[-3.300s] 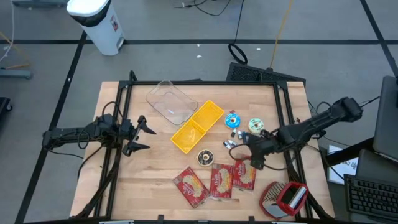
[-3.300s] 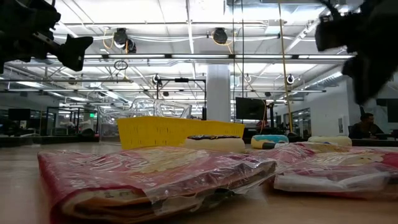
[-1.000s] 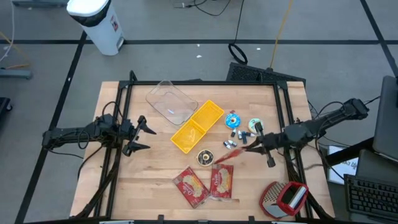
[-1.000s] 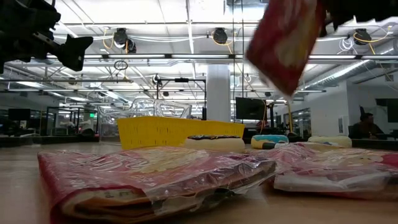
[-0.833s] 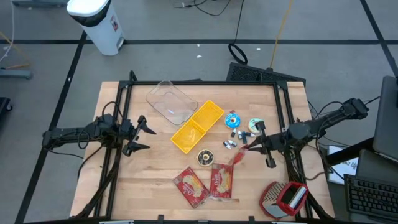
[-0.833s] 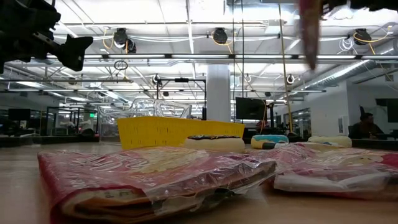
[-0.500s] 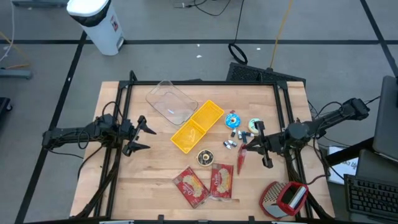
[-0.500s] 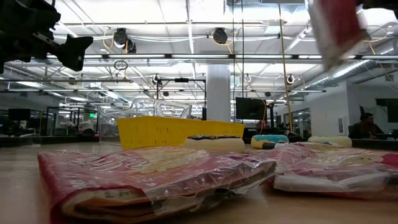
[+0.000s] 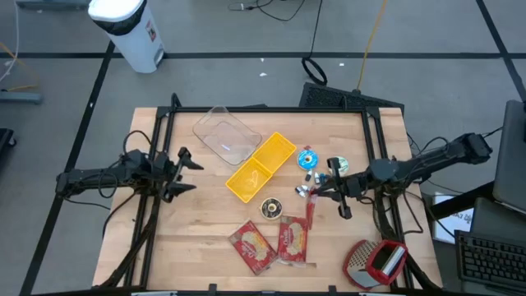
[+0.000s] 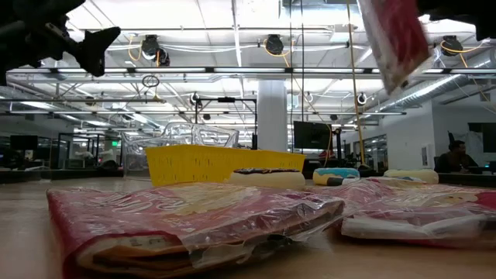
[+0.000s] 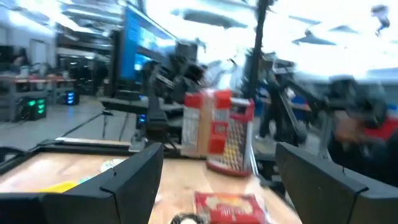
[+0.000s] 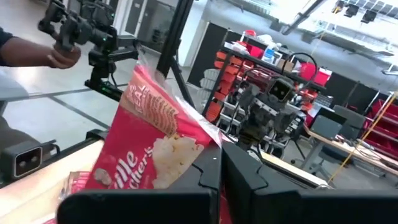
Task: Pick & Place Food Item
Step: Put the right red popcorn bag into the transparent bin
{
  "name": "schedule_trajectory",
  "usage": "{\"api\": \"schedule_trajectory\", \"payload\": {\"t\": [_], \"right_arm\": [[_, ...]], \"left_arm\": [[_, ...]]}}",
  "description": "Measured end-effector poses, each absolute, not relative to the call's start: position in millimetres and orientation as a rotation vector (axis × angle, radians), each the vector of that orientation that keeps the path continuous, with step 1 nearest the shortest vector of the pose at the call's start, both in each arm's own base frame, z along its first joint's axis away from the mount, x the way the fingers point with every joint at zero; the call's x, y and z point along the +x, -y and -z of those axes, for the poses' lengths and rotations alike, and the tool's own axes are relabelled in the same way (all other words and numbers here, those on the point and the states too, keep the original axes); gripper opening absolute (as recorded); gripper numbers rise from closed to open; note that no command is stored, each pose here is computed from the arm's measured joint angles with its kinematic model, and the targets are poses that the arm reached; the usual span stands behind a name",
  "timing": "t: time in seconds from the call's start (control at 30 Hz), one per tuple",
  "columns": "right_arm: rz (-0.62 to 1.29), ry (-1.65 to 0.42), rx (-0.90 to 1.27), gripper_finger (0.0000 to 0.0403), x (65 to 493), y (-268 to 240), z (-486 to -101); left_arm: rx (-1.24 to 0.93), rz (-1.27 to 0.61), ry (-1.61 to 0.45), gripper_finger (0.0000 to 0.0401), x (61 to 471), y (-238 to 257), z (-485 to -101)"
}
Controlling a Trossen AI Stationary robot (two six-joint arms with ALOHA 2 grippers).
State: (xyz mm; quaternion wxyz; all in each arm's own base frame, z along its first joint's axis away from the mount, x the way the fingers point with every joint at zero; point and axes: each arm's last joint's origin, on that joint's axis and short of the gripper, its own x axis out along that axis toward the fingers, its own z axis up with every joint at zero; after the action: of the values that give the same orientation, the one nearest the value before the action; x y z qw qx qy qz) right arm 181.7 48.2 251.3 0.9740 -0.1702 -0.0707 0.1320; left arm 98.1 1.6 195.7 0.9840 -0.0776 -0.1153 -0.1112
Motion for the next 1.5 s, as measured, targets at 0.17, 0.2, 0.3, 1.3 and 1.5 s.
{"api": "schedule_trajectory", "payload": {"t": [0.17,0.2,0.3,1.3,1.5], "right_arm": [[-0.234,0.141,-0.341,0.0000,190,-44,-248],[-0.226,0.143,-0.341,0.0000,192,-43,-247],[-0.197,0.153,-0.341,0.0000,197,-40,-246],[0.297,-0.027,-0.521,0.0000,220,-33,-231],[0.298,-0.027,-0.521,0.0000,220,-33,-231]], "left_arm": [[-0.348,-0.068,0.191,0.0310,106,-10,-189],[-0.352,-0.097,0.183,0.0310,108,-11,-188],[-0.379,-0.097,0.181,0.0310,117,-9,-188],[0.155,-0.179,-0.215,0.0310,349,38,-277],[0.174,-0.179,-0.227,0.0310,369,43,-274]]}}
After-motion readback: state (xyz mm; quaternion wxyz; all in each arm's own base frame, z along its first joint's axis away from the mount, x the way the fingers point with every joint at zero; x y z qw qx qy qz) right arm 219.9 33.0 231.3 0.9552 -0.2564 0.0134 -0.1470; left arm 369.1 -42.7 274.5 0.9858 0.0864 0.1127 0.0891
